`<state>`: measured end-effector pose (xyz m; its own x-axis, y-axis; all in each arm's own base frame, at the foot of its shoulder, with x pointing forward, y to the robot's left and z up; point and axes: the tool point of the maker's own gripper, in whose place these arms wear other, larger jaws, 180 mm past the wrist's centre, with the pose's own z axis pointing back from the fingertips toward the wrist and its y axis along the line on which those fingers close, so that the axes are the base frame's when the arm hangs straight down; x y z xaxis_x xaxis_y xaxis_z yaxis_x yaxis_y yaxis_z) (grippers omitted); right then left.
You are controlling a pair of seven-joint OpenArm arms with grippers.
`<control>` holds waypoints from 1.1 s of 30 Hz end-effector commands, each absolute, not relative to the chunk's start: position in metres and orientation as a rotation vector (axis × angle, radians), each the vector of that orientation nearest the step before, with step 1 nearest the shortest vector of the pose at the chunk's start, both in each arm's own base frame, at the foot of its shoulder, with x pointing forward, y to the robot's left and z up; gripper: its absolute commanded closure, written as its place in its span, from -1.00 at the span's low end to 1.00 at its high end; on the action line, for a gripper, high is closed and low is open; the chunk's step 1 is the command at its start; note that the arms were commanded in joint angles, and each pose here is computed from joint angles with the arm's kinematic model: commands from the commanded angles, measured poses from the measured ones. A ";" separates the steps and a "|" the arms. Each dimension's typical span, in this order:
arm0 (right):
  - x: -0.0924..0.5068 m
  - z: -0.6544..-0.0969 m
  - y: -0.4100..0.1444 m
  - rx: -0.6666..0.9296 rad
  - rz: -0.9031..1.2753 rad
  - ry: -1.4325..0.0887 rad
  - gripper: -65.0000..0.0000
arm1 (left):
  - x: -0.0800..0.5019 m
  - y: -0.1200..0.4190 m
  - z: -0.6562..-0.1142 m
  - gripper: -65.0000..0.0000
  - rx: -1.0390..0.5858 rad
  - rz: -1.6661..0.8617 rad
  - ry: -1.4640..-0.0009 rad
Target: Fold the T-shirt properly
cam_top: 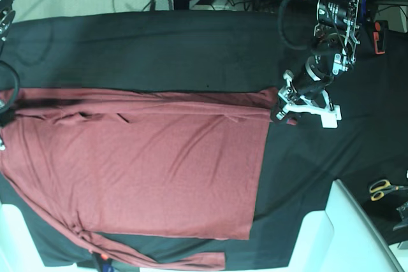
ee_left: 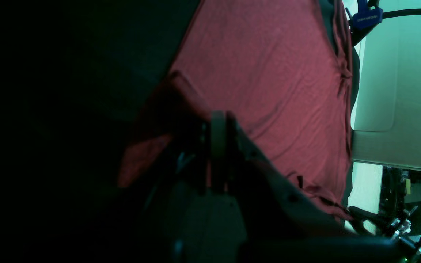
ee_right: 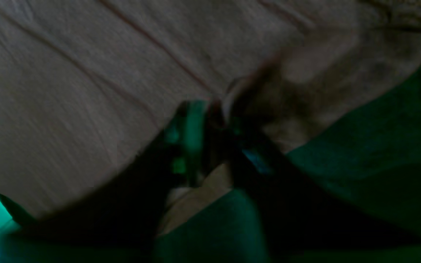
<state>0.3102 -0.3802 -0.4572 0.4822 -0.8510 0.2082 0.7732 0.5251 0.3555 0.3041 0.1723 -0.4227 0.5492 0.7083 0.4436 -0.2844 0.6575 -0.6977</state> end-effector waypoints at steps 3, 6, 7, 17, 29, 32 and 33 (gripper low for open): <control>0.325 -0.437 -0.397 0.224 -1.004 -0.456 -0.17 | 0.315 0.173 -0.409 0.62 -0.640 0.610 -0.799; 0.333 -0.432 -0.404 0.210 -0.969 -0.530 -0.41 | 0.322 0.173 -0.403 -0.09 -0.646 0.605 -0.814; 0.333 -0.431 -0.408 0.205 -0.951 -0.566 -0.41 | 0.324 0.174 -0.401 -0.29 -0.647 0.605 -0.821; 0.293 -0.404 -0.438 0.281 -0.835 -0.827 -0.15 | 0.324 0.234 -0.368 -0.62 -0.593 0.703 -0.965; 0.253 -0.438 -0.368 0.309 -0.694 -0.635 0.98 | 0.233 0.210 -0.403 1.00 -0.488 0.561 -0.788; 0.264 -0.438 -0.362 0.304 -0.664 -0.656 0.98 | 0.210 0.217 -0.421 1.00 -0.354 0.462 -0.743; 0.266 -0.438 -0.361 0.300 -0.659 -0.664 0.99 | 0.201 0.219 -0.426 1.00 -0.312 0.431 -0.726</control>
